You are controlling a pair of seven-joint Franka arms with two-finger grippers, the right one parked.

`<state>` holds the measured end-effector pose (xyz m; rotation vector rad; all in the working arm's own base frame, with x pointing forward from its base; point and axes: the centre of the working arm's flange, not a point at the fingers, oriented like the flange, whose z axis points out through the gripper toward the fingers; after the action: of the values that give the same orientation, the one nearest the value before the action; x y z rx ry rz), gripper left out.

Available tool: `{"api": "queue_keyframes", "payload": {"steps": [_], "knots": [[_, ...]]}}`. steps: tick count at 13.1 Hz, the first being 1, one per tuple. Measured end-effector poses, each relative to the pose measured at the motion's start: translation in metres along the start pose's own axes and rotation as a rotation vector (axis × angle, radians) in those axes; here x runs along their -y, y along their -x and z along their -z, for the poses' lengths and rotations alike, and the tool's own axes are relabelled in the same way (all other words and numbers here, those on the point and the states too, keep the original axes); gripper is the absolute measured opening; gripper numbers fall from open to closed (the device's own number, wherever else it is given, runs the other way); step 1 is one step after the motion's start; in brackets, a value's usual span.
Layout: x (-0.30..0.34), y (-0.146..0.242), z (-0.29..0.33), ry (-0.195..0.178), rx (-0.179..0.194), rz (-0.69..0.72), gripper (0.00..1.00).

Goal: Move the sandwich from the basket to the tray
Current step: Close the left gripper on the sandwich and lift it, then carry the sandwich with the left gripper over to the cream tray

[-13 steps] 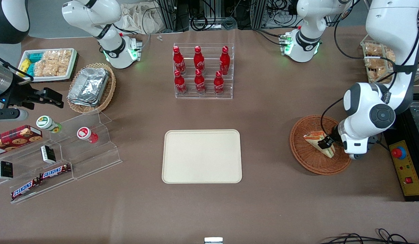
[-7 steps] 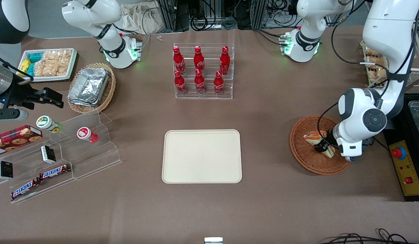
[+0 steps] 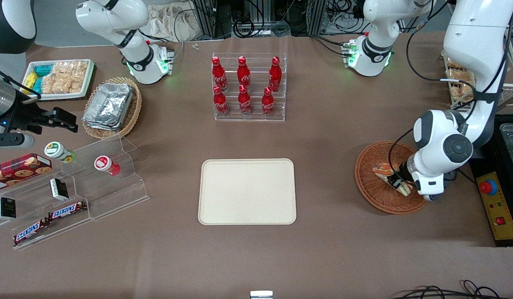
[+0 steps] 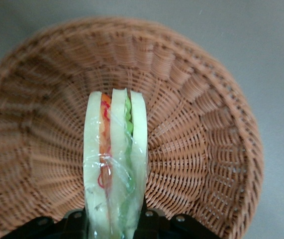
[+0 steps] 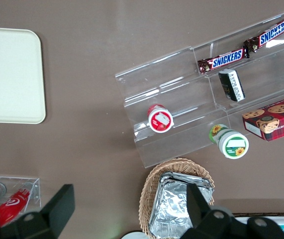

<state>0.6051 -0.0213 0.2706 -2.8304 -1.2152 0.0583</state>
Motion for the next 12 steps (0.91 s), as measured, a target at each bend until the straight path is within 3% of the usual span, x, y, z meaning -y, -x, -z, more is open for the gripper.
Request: {"api": "queue_keyframes", "payload": {"steps": [2,4,6,8,10,12], "knots": [[-0.013,-0.005,0.054,-0.054,0.020,-0.047,0.29],[-0.036,0.004,0.128,-0.068,0.026,-0.113,0.19],[-0.065,0.031,0.198,-0.028,0.015,-0.222,0.19],[-0.097,0.074,0.245,0.040,0.003,-0.341,0.19],[-0.136,0.130,0.253,0.089,0.025,-0.490,0.19],[-0.180,0.185,0.228,0.103,0.042,-0.624,0.19]]}}
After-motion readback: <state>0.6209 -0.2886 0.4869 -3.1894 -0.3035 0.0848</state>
